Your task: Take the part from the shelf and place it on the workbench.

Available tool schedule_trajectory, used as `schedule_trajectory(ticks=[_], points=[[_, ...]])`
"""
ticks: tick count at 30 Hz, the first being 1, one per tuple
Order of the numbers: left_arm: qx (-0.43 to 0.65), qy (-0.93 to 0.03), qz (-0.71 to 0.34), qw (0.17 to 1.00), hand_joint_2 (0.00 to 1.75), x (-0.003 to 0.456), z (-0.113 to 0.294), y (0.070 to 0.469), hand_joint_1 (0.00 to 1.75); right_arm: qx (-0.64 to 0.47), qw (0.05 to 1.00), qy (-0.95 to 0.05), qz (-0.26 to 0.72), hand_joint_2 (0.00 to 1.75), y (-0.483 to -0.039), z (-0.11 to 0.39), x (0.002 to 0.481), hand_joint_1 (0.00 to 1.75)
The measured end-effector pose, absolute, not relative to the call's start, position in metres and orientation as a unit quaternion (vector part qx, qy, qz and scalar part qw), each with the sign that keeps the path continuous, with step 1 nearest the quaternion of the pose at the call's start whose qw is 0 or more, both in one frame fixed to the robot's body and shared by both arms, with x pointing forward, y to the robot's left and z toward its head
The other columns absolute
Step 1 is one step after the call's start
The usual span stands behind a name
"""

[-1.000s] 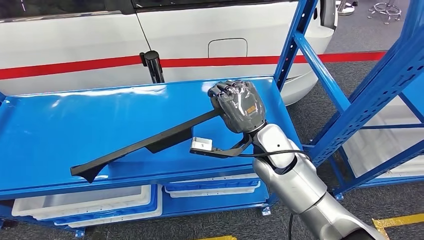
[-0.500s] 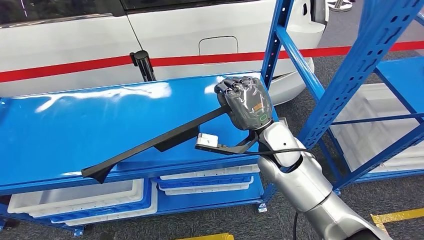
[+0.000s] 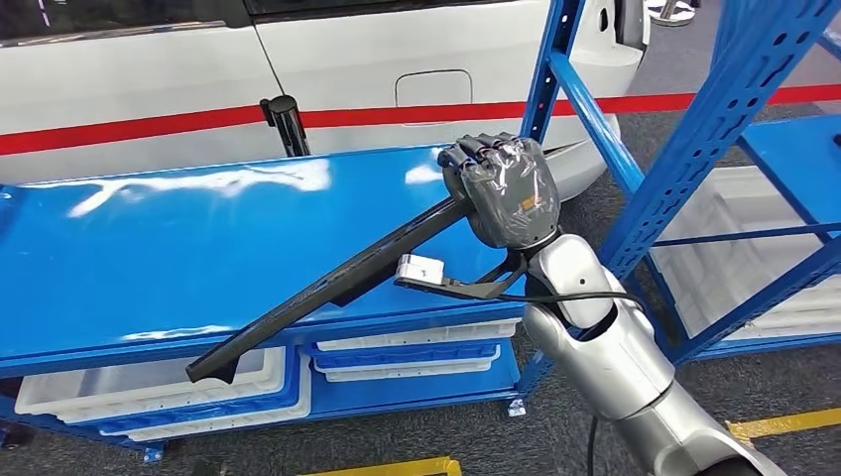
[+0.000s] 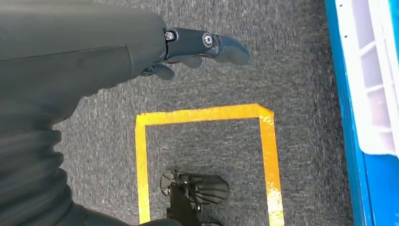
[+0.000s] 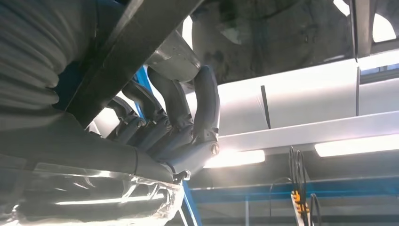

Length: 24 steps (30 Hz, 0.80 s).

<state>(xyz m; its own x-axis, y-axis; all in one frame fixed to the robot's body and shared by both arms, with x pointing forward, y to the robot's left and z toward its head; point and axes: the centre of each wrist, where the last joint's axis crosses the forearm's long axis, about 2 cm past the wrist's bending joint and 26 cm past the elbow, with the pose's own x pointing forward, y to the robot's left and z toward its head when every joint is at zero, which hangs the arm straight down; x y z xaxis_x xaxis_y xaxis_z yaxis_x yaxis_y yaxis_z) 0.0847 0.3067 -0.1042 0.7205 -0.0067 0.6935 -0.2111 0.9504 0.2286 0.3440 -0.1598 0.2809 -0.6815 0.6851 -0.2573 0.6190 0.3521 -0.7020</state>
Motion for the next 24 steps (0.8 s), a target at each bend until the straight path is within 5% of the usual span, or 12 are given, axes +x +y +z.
schedule_trajectory(ticks=[24], points=[[0.137,-0.372,0.047,0.917,1.75,0.0881,-0.1037,0.3036,0.00,-0.404,0.046,-0.815,0.412,1.75,-0.1695,0.2768,0.3403,1.75]])
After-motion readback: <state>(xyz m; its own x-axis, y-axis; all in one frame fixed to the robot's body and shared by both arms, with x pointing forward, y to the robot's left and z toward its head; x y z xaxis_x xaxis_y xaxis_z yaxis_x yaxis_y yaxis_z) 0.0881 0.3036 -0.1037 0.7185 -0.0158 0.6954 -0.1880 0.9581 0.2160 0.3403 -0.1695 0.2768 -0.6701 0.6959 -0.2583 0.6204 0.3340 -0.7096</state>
